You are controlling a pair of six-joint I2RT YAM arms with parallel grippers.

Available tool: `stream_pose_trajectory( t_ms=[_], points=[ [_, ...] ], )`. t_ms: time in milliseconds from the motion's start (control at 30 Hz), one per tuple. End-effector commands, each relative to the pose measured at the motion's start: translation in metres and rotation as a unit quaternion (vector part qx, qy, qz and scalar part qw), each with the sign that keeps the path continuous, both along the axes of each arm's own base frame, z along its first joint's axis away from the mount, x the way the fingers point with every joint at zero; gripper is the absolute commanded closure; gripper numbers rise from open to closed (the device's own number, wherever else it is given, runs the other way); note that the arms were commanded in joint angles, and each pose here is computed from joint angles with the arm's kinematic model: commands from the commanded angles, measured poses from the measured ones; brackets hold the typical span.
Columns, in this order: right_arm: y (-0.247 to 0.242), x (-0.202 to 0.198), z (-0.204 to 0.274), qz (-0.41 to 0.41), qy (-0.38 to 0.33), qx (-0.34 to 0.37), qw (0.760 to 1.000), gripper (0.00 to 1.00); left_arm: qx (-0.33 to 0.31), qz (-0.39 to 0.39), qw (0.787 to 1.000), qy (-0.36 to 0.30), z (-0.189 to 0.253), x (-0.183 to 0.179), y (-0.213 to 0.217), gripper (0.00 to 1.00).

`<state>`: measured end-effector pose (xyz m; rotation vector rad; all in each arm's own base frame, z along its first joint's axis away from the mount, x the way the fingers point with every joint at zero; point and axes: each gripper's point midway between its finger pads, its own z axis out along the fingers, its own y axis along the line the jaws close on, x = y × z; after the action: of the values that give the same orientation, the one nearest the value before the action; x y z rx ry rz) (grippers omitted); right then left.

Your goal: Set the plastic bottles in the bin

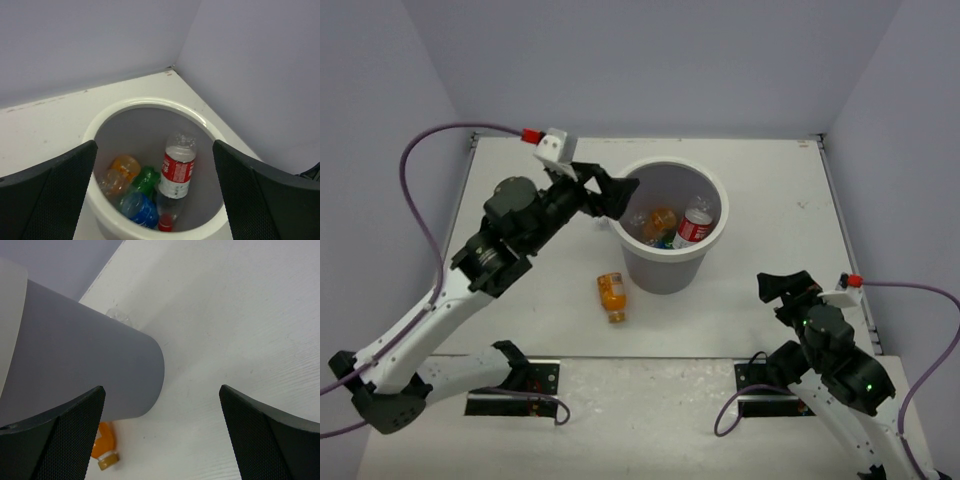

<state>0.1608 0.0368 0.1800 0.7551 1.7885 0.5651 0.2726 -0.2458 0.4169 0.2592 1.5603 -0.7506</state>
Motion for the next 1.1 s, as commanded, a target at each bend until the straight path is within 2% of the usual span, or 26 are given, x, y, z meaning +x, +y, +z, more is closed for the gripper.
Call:
stream_pose_trajectory(
  t_ms=[0,133,267,367,467,600,667,733,900,967,1067],
  points=[
    [-0.004,0.0,0.01,-0.008,-0.011,0.002,1.0,0.01,-0.036,0.099,0.994,0.028,-0.035,-0.019,0.061,0.0],
    [-0.005,0.0,0.009,-0.01,-0.006,-0.003,1.0,0.01,-0.036,0.135,0.982,0.128,-0.131,-0.026,0.072,0.0],
    [-0.004,-0.001,0.009,-0.008,-0.004,-0.001,1.0,0.01,-0.032,0.17,0.953,0.251,-0.224,-0.038,0.078,0.0],
    [-0.005,0.0,0.009,-0.015,-0.004,0.005,1.0,0.01,-0.028,0.176,0.941,0.288,-0.264,-0.041,0.076,0.0],
    [-0.006,0.001,0.007,-0.021,-0.001,0.005,1.0,0.01,-0.01,0.147,0.936,0.321,-0.295,-0.048,0.062,0.0],
    [-0.008,0.004,0.003,-0.03,0.006,-0.005,1.0,0.01,0.013,0.078,0.938,0.338,-0.317,-0.053,0.035,0.0],
    [-0.008,0.005,0.0,-0.032,0.013,-0.009,0.999,0.01,0.038,0.061,0.929,0.362,-0.334,-0.055,0.025,0.0],
    [-0.007,0.006,-0.002,-0.033,0.019,-0.01,0.999,0.01,0.03,0.04,0.931,0.363,-0.336,-0.052,0.014,0.0],
    [0.001,0.013,-0.006,-0.025,0.021,-0.014,0.999,0.01,0.048,0.056,0.92,0.384,-0.36,-0.049,0.013,0.02],
    [0.001,0.014,-0.007,-0.026,0.023,-0.016,0.999,0.01,0.049,0.062,0.921,0.382,-0.36,-0.047,0.015,0.07],
    [0.0,0.016,-0.011,-0.029,0.03,-0.023,0.999,0.01,0.051,0.076,0.922,0.377,-0.359,-0.045,0.02,0.29]
  ],
)
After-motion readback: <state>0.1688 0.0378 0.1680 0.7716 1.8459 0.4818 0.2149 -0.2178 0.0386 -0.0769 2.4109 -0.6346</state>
